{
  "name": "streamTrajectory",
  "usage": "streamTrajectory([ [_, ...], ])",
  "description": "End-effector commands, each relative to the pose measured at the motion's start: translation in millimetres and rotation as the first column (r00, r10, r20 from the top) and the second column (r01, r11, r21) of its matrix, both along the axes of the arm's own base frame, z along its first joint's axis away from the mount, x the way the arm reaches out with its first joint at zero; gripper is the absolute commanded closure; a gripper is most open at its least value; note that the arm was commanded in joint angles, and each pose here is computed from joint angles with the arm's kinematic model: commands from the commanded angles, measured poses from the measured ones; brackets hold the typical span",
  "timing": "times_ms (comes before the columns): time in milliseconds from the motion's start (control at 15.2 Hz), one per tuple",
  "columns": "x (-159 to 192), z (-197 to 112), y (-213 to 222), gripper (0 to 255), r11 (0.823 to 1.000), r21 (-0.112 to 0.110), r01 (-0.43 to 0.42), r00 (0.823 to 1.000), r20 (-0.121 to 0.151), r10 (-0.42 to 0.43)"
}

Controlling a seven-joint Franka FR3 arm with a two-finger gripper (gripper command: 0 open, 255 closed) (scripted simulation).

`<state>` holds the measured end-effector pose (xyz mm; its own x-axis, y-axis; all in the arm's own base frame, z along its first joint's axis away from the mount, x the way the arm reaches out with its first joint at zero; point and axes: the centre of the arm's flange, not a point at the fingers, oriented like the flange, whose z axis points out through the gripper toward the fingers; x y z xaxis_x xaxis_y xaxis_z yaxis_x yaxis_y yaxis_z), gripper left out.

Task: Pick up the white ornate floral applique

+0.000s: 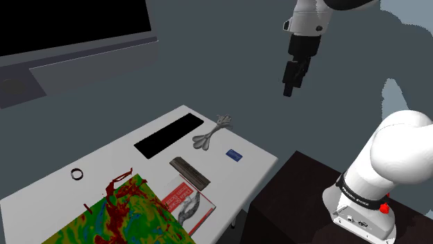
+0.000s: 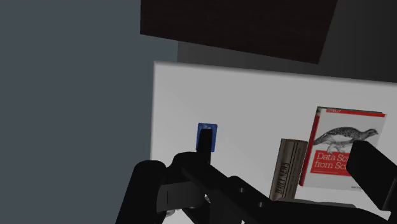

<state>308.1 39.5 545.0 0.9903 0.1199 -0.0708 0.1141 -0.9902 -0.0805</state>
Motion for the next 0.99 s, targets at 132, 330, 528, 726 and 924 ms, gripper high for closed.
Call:
streamTrajectory([
  [132, 14, -19, -11, 0, 0.998, 0.000, -0.064, 0.998, 0.005, 0.064],
  [330, 37, -47, -25, 0, 0.987, -0.001, -0.159, 0.987, 0.012, 0.159],
  [528, 61, -75, -37, 0, 0.968, -0.003, -0.253, 0.967, 0.020, 0.253],
  [726, 86, -103, -46, 0, 0.939, -0.005, -0.344, 0.939, 0.027, 0.344],
  [924, 113, -131, -54, 0, 0.902, -0.008, -0.432, 0.901, 0.034, 0.432],
])
